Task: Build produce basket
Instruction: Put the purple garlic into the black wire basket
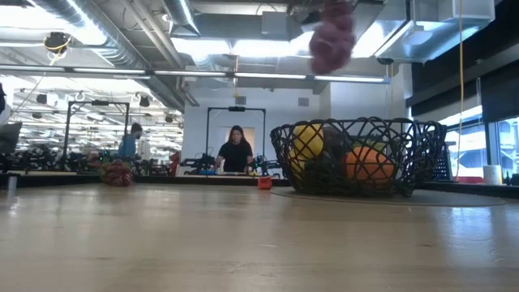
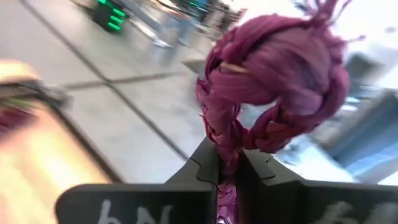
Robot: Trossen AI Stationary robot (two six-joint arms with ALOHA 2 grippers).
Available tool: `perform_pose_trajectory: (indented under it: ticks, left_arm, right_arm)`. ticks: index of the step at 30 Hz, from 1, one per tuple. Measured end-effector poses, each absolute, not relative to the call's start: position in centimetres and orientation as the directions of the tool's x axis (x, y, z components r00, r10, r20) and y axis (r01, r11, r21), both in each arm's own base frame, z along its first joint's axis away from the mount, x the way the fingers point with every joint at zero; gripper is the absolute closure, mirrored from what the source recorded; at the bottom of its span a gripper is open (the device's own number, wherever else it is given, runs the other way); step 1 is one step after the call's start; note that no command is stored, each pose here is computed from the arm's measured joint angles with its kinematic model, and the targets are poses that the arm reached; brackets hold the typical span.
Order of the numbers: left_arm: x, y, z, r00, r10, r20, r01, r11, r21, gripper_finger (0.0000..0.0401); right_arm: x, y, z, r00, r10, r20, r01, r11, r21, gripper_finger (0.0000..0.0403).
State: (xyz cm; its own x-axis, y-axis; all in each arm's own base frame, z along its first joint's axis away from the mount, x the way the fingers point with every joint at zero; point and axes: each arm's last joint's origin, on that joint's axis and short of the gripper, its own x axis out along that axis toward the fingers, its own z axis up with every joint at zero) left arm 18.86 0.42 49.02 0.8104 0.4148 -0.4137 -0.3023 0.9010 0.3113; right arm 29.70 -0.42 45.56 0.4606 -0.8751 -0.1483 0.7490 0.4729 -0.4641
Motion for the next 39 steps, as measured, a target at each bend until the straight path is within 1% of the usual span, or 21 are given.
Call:
perform_pose_trajectory:
  ticks: [4, 10, 11, 14, 17, 21, 25, 27, 32, 36, 39]
  left_arm:
    - [19.5, 0.4, 48.7, 0.803, 0.416, -0.426, -0.298, 0.901, 0.317, 0.0291]
    - [21.2, 0.3, 47.9, 0.784, 0.417, -0.461, -0.277, 0.898, 0.341, 0.0291]
    - [21.5, 0.3, 47.8, 0.78, 0.417, -0.466, -0.268, 0.897, 0.352, 0.0291]
    - [22.3, 0.3, 47.4, 0.772, 0.417, -0.479, -0.257, 0.895, 0.365, 0.0291]
    - [22.8, 0.2, 47.1, 0.766, 0.416, -0.489, -0.251, 0.895, 0.369, 0.0291]
    - [23.6, 0.2, 46.8, 0.76, 0.419, -0.497, -0.249, 0.894, 0.373, 0.0291]
    - [23.5, 0.2, 46.8, 0.761, 0.418, -0.497, -0.249, 0.894, 0.372, 0.0291]
    - [23.5, 0.2, 46.8, 0.761, 0.419, -0.496, -0.251, 0.895, 0.37, 0.0291]
    - [23.6, 0.2, 46.8, 0.761, 0.418, -0.495, -0.253, 0.895, 0.368, 0.0291]
    - [23.6, 0.2, 46.8, 0.761, 0.418, -0.496, -0.253, 0.895, 0.366, 0.0291]
    - [23.6, 0.2, 46.8, 0.761, 0.418, -0.495, -0.253, 0.895, 0.366, 0.0291]
  right_arm:
    - [28.6, 0.4, 45.2, 0.31, -0.945, -0.103, 0.758, 0.311, -0.573, 0.0387]
    - [27.3, 1.1, 44.3, 0.162, -0.987, -0.012, 0.819, 0.141, -0.556, 0.0387]
    - [27.1, 1.2, 44.0, 0.153, -0.988, -0.003, 0.825, 0.129, -0.55, 0.0387]
    - [26.4, 1.2, 43.6, 0.159, -0.987, -0.006, 0.849, 0.14, -0.51, 0.0386]
    - [25.8, 1.1, 42.9, 0.181, -0.983, -0.039, 0.853, 0.176, -0.491, 0.0386]
    - [24.6, 0.5, 42.0, 0.186, -0.975, -0.125, 0.861, 0.223, -0.457, 0.0389]
    - [23.7, -0.5, 41.4, 0.151, -0.966, -0.21, 0.89, 0.226, -0.397, 0.039]
    - [23.3, -0.9, 41.3, 0.146, -0.957, -0.252, 0.873, 0.244, -0.421, 0.039]
    - [22.3, -1.9, 41.4, 0.119, -0.948, -0.296, 0.875, 0.241, -0.419, 0.039]
    - [21.1, -2.7, 41.0, 0.086, -0.949, -0.304, 0.881, 0.215, -0.421, 0.039]
    - [19.9, -3.2, 40.5, 0.058, -0.948, -0.313, 0.901, 0.184, -0.392, 0.039]
